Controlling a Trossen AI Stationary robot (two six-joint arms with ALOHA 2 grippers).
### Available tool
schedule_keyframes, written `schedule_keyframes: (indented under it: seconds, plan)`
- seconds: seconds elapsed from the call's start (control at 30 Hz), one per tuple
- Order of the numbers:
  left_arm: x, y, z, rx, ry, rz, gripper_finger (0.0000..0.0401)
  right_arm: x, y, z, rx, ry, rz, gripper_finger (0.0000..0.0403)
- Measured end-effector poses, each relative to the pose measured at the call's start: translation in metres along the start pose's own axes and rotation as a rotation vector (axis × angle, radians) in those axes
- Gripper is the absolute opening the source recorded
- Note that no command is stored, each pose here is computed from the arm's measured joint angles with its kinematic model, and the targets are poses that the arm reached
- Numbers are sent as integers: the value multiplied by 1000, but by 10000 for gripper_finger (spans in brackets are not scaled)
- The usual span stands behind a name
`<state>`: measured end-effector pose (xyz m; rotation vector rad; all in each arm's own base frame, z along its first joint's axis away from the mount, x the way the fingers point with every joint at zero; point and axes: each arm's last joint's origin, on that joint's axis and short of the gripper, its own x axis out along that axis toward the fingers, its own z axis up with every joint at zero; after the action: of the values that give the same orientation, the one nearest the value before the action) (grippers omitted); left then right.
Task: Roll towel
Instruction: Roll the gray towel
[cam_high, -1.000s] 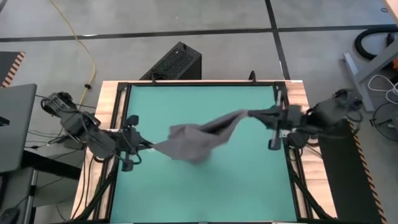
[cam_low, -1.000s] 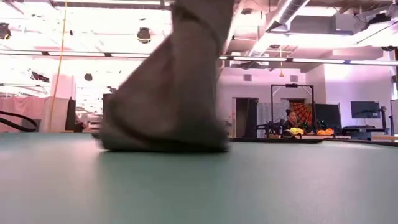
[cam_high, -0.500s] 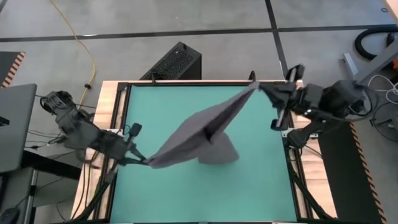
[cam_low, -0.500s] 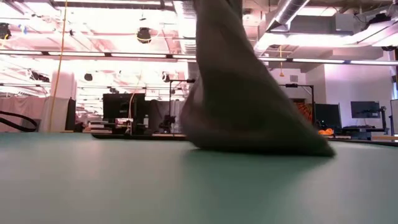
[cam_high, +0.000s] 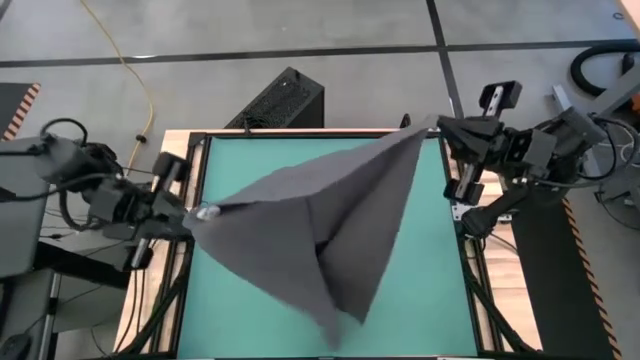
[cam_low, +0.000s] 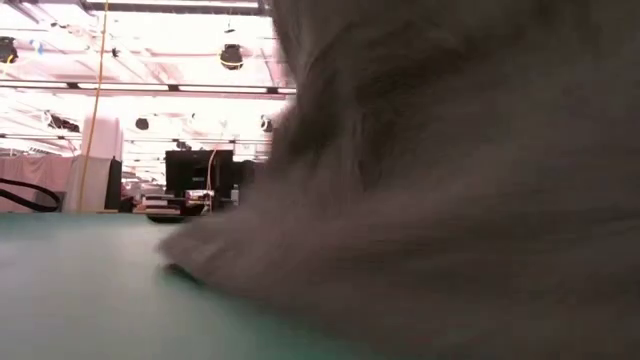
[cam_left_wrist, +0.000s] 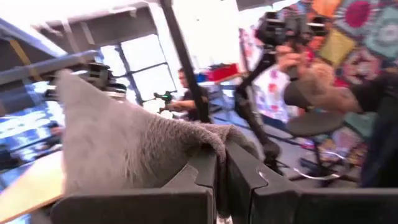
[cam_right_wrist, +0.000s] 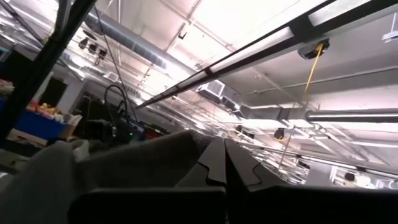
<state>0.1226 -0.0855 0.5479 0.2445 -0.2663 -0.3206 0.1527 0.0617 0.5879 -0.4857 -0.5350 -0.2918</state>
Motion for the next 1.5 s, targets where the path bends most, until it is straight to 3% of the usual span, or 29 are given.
schedule_keyframes:
  seconds: [0.27,0.5,0.73,0.93,1.13,1.27,1.4,1.5]
  plan:
    - [-5,6,8,9,-23,38,0,9,0,4,-15,53,-3,11]
    - [-10,15,-11,105,257,327,0,15,4,-34,-184,424,-76,12]
    - [-25,38,-51,174,677,689,0,32,-16,-113,-229,730,-171,12]
    - [-41,55,-88,56,937,852,0,52,-36,-208,-115,868,-159,12]
    - [-38,56,-141,-96,1154,770,0,67,-27,-307,-44,1024,-152,12]
    - [-39,55,-184,-108,1319,764,0,72,-11,-358,-32,1146,-121,27]
    - [-48,56,-220,-121,1468,796,0,71,-4,-375,-54,1275,-70,76]
    - [-58,59,-240,-154,1565,808,0,71,-8,-366,-41,1357,-57,115]
